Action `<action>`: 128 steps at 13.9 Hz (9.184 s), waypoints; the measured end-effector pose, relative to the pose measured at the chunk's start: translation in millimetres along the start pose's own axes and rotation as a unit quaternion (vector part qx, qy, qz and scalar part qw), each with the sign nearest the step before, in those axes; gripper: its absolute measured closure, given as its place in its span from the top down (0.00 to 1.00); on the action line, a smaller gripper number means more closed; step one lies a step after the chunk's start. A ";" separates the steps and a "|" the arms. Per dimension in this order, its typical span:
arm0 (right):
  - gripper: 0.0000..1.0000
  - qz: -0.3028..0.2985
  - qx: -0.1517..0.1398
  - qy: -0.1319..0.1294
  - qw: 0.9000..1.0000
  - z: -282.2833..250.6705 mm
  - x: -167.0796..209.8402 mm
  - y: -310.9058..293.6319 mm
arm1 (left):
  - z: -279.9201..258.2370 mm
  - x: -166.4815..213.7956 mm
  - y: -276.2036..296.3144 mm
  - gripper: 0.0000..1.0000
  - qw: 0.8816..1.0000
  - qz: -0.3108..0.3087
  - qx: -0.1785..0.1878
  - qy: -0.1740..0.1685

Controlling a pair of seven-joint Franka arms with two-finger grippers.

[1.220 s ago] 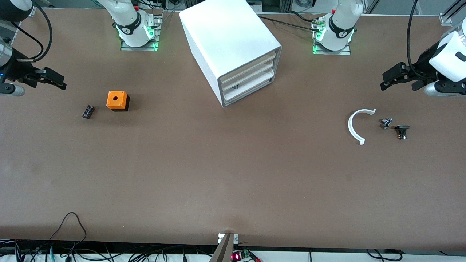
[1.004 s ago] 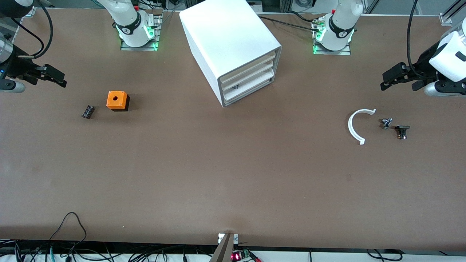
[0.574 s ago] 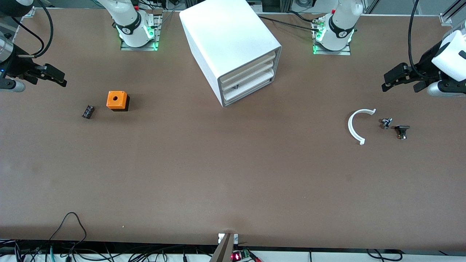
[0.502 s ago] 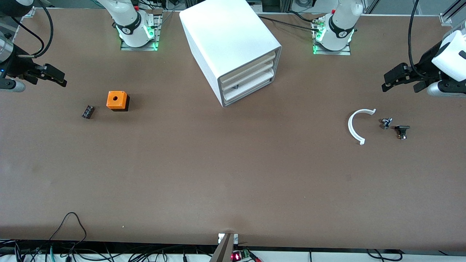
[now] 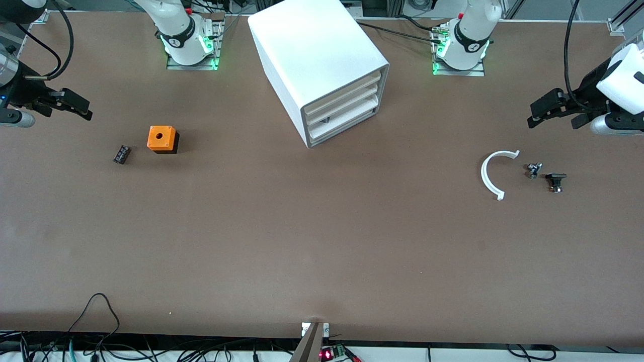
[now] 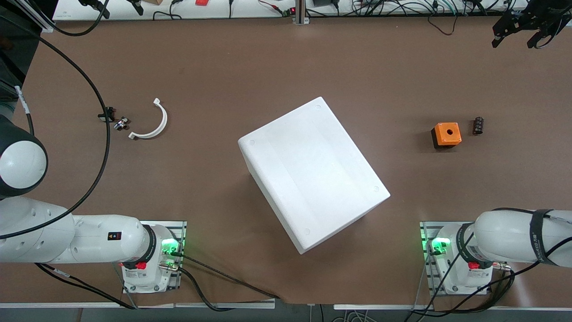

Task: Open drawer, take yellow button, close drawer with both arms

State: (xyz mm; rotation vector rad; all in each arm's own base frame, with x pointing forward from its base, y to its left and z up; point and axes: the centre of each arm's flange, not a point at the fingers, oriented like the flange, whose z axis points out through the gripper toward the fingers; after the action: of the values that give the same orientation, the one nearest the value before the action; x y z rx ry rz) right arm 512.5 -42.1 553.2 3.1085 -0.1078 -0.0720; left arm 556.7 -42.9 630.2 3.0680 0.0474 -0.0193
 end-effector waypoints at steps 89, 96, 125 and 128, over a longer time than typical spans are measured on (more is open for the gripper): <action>1.00 -0.271 0.056 0.047 0.960 42.9 64.6 -359.4 | 150.2 21.0 -11.7 1.00 0.984 0.110 -0.138 0.034; 1.00 -0.430 0.091 0.061 0.896 48.4 -15.9 -535.0 | 25.7 -43.9 -8.3 1.00 0.989 0.135 0.045 0.026; 0.99 -0.726 0.030 0.050 0.685 142.3 -104.2 -623.1 | 35.4 3.2 -18.0 1.00 0.996 0.074 0.054 -0.010; 0.96 -0.734 0.019 0.047 0.677 154.1 -109.4 -629.0 | 35.3 3.4 -19.7 1.00 0.996 0.071 0.054 -0.010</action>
State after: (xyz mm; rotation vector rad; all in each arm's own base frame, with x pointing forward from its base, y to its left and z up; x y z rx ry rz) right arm 439.2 588.4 384.2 2.2421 2.2665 0.0677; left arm 559.1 -25.8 593.5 3.1704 -0.1792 -0.0465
